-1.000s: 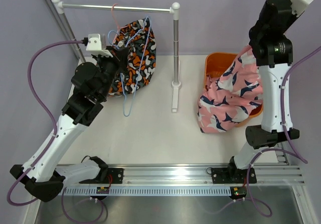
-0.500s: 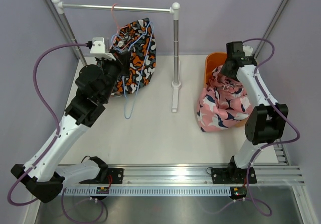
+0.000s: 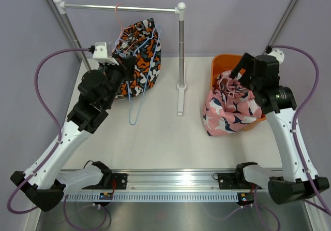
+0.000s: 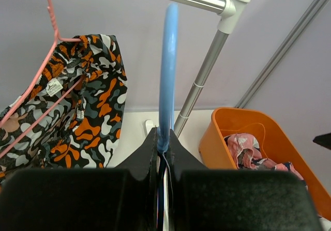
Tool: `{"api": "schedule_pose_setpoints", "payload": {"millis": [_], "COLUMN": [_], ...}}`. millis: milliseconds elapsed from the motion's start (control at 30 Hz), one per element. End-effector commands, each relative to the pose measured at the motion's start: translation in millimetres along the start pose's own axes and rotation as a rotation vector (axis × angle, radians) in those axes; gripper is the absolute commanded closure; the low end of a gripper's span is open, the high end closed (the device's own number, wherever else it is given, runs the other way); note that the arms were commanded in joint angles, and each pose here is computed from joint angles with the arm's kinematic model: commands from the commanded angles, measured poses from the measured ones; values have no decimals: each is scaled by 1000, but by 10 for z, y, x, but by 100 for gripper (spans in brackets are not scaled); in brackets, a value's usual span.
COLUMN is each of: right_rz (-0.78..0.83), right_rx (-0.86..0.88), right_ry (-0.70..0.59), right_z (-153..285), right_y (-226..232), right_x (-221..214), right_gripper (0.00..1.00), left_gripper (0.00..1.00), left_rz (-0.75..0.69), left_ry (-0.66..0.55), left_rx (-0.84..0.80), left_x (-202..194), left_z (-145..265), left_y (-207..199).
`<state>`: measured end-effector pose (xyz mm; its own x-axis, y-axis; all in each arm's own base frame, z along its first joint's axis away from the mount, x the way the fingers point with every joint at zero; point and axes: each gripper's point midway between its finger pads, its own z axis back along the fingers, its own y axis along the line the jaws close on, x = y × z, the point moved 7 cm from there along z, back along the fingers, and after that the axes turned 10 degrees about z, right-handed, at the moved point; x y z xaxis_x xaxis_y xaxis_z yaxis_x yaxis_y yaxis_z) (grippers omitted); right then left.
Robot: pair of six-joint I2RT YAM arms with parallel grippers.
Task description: Remove the shorts from the hanger
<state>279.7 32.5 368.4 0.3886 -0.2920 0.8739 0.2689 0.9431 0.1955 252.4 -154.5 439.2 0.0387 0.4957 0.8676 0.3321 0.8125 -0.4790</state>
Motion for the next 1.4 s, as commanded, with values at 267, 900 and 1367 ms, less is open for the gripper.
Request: {"api": "schedule_pose_setpoints", "payload": {"millis": [267, 900, 1367], "right_rz": [28, -110, -364], "right_rx": [84, 206, 86], "right_ry": [185, 301, 47], "right_z": [275, 302, 3], "right_y": [-175, -184, -316], "right_x": [-1119, -2200, -2575], "right_gripper": [1, 1, 1], "left_gripper": [100, 100, 100], "left_rz": [63, 46, 27], "left_ry": [-90, -31, -7], "left_rx": [-56, -58, -48], "left_x": [246, 123, 18], "left_z": [157, 165, 171], "left_y": [-88, -59, -4]}}
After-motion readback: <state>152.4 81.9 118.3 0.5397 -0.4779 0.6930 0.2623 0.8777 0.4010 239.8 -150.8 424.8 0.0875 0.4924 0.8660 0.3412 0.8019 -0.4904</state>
